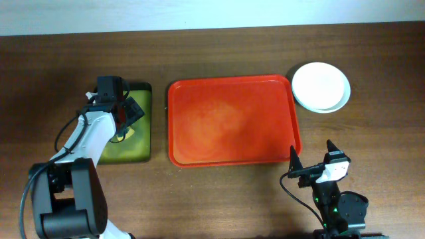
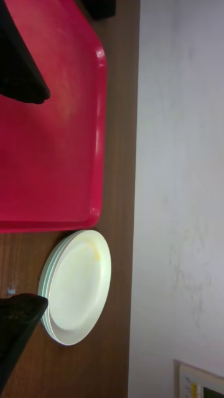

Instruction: Clean dirty plates on tray and stack at the side

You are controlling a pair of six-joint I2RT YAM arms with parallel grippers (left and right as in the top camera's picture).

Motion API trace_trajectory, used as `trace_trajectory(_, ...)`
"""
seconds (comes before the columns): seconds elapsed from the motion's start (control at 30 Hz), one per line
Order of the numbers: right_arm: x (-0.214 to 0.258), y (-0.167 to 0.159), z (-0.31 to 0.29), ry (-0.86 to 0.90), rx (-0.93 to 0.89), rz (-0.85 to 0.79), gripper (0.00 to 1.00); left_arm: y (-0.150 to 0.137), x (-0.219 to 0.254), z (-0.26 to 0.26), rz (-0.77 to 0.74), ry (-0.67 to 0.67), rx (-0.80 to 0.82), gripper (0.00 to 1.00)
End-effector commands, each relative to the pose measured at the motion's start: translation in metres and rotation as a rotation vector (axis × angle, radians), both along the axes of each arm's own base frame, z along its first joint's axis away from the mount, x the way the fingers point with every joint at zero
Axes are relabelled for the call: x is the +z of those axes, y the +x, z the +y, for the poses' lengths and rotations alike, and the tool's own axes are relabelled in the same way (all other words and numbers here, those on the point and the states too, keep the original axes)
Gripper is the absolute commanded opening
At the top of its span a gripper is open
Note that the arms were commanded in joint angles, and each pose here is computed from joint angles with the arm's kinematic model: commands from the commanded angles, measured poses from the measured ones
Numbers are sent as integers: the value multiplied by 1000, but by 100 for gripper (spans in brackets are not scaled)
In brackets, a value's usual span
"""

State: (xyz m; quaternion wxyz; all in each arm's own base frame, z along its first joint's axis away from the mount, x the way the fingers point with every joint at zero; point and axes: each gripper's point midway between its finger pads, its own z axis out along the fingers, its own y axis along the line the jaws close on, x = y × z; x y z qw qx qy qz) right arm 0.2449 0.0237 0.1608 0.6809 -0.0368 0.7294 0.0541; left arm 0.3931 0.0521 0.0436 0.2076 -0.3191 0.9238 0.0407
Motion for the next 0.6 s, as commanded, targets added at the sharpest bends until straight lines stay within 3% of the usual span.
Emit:
trace_trajectory(0.0, -3, 0, -1, -6, -10, 1, 98, -6, -6, 2, 28, -4, 3, 99)
trace_trajectory(0.13, -3, 0, -1, -6, -10, 1, 98, -6, -12, -9, 39, -61, -19, 99)
trace_trajectory(0.33, -3, 0, -1, -6, -10, 1, 98, -33, -24, -12, 133, -59, -22, 99)
trace_trajectory(0.47, -3, 0, -1, -6, -10, 1, 99, -41, -20, -27, 131, -3, -170, 99)
trace_trajectory(0.57, -3, 0, -1, -6, -10, 1, 98, -39, 2, -48, 35, 56, -306, 99)
